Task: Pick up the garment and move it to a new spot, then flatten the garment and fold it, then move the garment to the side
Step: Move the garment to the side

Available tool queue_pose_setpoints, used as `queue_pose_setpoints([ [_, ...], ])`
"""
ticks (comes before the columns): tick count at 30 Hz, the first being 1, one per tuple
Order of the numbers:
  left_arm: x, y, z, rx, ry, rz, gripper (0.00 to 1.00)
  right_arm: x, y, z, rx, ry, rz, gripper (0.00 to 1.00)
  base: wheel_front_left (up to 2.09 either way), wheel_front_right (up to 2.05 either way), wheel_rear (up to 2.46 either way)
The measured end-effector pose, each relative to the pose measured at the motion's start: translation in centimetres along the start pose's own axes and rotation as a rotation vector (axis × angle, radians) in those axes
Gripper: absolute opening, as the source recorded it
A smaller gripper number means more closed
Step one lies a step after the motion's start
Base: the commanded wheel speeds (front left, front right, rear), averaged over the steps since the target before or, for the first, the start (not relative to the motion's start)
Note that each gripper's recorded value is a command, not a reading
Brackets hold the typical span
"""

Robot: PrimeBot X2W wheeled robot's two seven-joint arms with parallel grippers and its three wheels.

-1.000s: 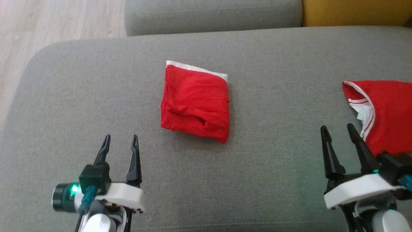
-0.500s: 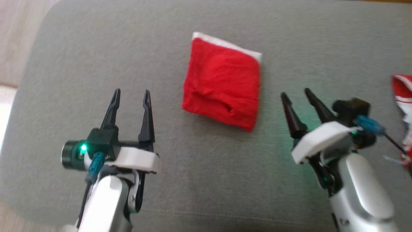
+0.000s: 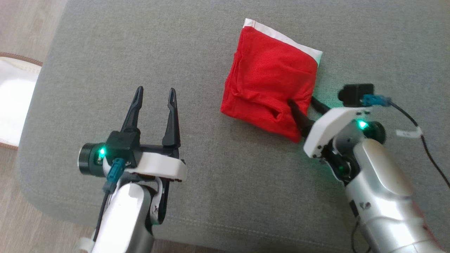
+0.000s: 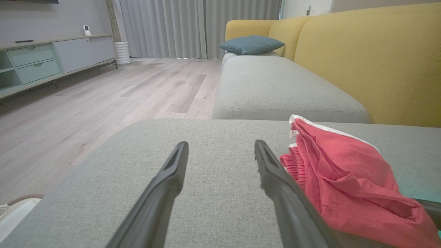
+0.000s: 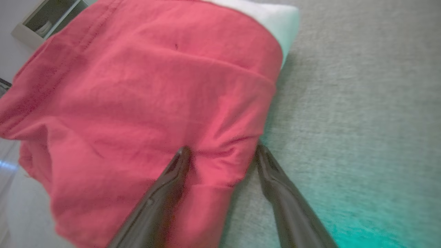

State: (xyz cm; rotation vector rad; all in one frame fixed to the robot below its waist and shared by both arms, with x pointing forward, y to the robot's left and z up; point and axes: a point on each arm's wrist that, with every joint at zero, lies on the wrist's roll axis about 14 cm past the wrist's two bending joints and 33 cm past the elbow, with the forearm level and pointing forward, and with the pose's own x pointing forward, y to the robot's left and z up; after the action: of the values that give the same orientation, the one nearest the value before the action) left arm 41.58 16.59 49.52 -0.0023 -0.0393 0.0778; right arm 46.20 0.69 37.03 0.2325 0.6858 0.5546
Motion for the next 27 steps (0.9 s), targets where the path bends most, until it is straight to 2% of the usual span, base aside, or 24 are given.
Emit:
queue_pose_setpoints([
  [1, 0.0, 0.0, 0.0, -0.001, 0.000, -0.001, 1.00, 0.2, 0.3, 0.1, 0.006, 0.009, 0.011, 0.51, 0.00, 0.00, 0.00],
  [2, 0.0, -0.1, 0.0, -0.001, -0.001, -0.001, 1.00, 0.3, 0.7, 0.1, 0.013, 0.019, 0.025, 0.00, 0.00, 0.00, 0.00],
  [8, 0.3, -0.3, 0.3, 0.005, -0.014, -0.006, 1.00, 0.0, 1.4, -0.7, -0.020, 0.047, 0.039, 0.00, 0.00, 0.00, 0.00],
  [13, 0.8, -1.4, 0.4, -0.007, -0.022, -0.035, 1.00, -1.1, 1.0, -0.6, -0.168, 0.030, 0.027, 0.00, 0.00, 0.00, 0.00],
  [18, 1.4, -3.4, 0.5, -0.018, -0.030, -0.094, 1.00, -4.4, -2.8, -1.3, -0.279, 0.033, -0.055, 0.00, 0.00, 0.00, 0.00],
  [23, 2.0, -5.8, 0.6, -0.034, -0.040, -0.162, 1.00, -9.0, -6.9, -2.8, -0.305, 0.055, -0.164, 0.00, 0.00, 0.00, 0.00],
  [27, 2.4, -9.1, 0.6, -0.050, -0.048, -0.261, 1.00, -13.4, -10.4, -3.5, -0.297, 0.058, -0.279, 0.00, 0.00, 0.00, 0.00],
])
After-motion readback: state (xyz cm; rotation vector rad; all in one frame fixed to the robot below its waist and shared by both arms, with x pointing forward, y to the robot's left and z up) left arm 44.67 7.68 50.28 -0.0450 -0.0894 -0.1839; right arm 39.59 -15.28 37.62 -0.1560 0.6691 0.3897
